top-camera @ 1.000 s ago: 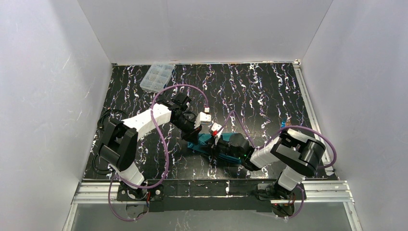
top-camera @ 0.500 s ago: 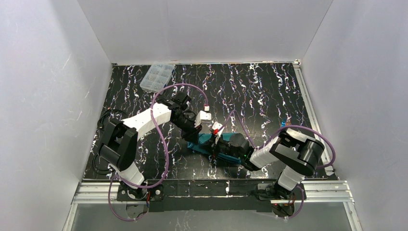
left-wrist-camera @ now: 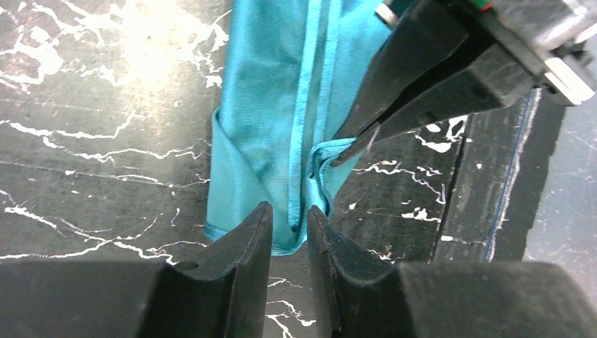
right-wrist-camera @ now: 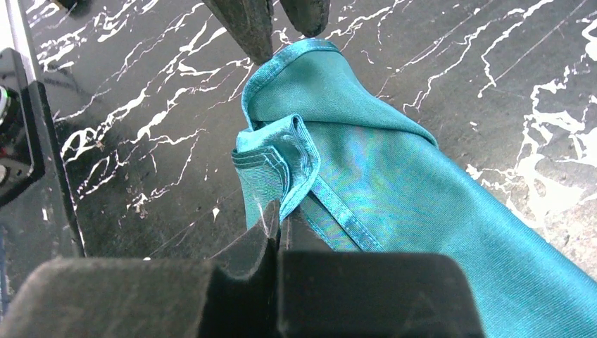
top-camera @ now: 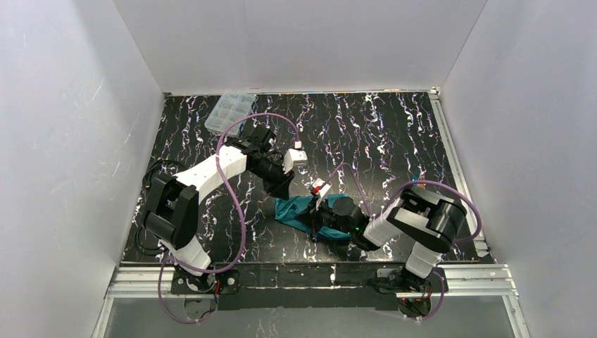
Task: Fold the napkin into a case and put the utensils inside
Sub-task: Stuff the top corner of the smaller-rectangle-folded napkin into the folded napkin.
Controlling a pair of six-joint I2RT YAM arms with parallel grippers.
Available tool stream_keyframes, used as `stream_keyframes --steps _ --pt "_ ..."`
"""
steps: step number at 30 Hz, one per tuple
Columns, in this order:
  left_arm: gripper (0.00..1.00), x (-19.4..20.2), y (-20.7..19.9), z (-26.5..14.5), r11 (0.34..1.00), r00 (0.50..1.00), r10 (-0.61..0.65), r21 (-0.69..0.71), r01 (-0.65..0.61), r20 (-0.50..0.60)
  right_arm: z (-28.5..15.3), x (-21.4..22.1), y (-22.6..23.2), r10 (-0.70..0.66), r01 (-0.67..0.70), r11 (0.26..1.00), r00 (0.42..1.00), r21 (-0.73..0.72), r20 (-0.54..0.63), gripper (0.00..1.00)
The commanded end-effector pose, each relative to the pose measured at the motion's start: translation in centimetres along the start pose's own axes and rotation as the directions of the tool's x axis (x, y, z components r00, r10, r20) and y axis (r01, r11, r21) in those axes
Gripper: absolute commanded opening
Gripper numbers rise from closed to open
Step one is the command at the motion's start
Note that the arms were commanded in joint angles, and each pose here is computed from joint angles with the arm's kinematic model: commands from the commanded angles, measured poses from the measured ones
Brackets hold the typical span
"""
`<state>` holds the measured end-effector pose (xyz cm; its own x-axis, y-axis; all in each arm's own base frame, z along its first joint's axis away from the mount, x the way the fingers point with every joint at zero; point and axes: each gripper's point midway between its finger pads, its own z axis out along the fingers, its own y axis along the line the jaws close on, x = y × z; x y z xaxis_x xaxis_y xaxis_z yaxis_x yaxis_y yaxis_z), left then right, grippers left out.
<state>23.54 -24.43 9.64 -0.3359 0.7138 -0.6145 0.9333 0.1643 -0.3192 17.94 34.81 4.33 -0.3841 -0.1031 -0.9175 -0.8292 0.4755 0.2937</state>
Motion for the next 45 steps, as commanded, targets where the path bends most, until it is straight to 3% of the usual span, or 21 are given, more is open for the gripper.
stream_keyframes --steps 1,12,21,28,35,45 --pt "0.22 0.7 1.3 0.6 0.995 0.998 -0.06 -0.079 0.058 -0.017 0.0 0.4 -0.3 0.107 -0.107 0.994 0.994 0.033 0.003 0.01" --pt "0.18 2.8 -0.6 3.2 0.999 0.997 -0.028 -0.041 0.025 -0.075 0.1 1.6 0.1 0.292 -0.29 0.955 0.956 0.056 -0.02 0.01" --pt "0.12 3.3 1.5 3.6 0.988 0.993 0.003 -0.153 -0.021 -0.119 0.4 1.0 0.1 0.346 -0.342 0.937 0.937 0.072 -0.048 0.01" --pt "0.22 4.0 0.4 4.1 0.991 0.989 0.016 -0.126 -0.035 -0.147 0.5 0.9 -0.7 0.448 -0.443 0.893 0.891 0.079 -0.073 0.01" --pt "0.23 3.6 0.9 4.3 0.983 0.987 0.048 -0.168 -0.074 -0.155 1.4 1.6 0.0 0.485 -0.483 0.874 0.863 0.049 -0.142 0.01" --pt "0.23 4.3 2.9 4.0 0.944 0.966 0.125 -0.271 -0.186 -0.228 1.1 1.9 -0.6 0.522 -0.518 0.852 0.838 0.068 -0.156 0.01"
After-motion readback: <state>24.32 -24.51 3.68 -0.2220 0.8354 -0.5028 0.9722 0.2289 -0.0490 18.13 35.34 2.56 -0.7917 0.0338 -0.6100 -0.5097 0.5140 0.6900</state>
